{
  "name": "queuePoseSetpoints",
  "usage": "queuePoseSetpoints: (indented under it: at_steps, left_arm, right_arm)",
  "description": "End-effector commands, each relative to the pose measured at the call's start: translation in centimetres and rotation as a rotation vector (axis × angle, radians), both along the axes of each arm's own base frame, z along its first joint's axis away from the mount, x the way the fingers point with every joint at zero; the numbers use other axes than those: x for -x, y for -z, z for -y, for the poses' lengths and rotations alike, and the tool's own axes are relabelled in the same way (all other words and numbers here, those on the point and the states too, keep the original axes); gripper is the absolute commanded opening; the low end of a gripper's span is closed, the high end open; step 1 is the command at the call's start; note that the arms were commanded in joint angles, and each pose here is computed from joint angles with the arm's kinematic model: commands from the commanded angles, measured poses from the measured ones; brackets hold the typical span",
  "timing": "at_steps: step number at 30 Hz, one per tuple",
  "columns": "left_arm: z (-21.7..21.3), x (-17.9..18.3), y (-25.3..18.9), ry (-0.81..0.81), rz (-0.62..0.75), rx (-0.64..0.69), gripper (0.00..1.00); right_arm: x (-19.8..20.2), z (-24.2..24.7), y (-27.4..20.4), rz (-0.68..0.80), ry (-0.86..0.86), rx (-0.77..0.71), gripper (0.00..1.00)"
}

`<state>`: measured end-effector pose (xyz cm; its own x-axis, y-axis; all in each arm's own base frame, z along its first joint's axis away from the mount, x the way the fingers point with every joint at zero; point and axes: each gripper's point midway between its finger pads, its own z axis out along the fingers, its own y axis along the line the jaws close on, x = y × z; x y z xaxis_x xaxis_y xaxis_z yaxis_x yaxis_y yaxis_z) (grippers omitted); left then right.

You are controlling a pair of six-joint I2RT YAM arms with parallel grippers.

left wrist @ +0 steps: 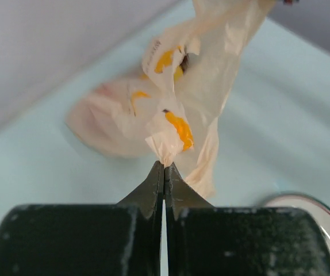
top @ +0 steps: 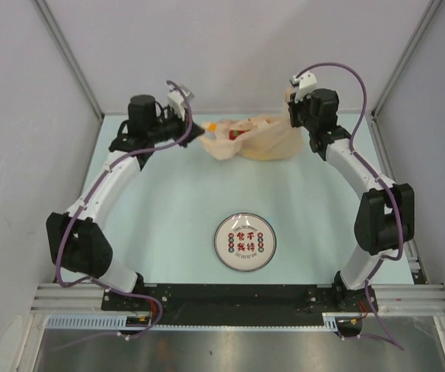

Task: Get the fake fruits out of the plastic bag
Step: Adjust the plastic bag at the center of the board.

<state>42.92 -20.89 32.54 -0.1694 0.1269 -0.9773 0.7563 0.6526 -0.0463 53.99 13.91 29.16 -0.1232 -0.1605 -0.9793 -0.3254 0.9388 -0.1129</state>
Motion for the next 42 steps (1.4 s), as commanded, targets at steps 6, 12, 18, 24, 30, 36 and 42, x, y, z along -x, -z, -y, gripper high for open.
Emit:
queuePoseSetpoints:
  at_steps: [6,12,18,24,30,36,42]
  left_arm:
    - [4.2,9.9,10.4,0.215,-0.316,-0.056,0.00]
    - [4.4,9.2,10.6,0.181,-0.322,-0.071,0.00]
    - [4.4,8.3,9.7,0.154,-0.310,-0.065,0.00]
    - [4.6,8.1,7.9,0.158,-0.291,-0.047,0.00]
    - [4.9,7.6,6.8,0.151,-0.276,-0.030,0.00]
    - [4.9,7.2,5.9,0.142,-0.251,-0.019,0.00]
    - [5.1,6.5,5.6,0.136,-0.243,-0.022,0.00]
  right_arm:
    - [7.4,5.1,11.8,-0.394,0.002,0.048,0.04]
    - [13.4,3.9,11.4,-0.519,-0.129,0.125,0.48]
    - [17.0,0.7,4.1,-0.372,-0.233,0.050,0.75]
    - [16.0,-3.7,0.3,-0.199,-0.297,0.010,0.69]
    - [14.4,-7.0,4.4,-0.274,-0.374,0.039,0.41]
    - [10.9,-7.5,8.2,-0.291,-0.293,0.092,0.23]
    - [7.9,-7.1,13.4,-0.289,-0.214,0.256,0.22]
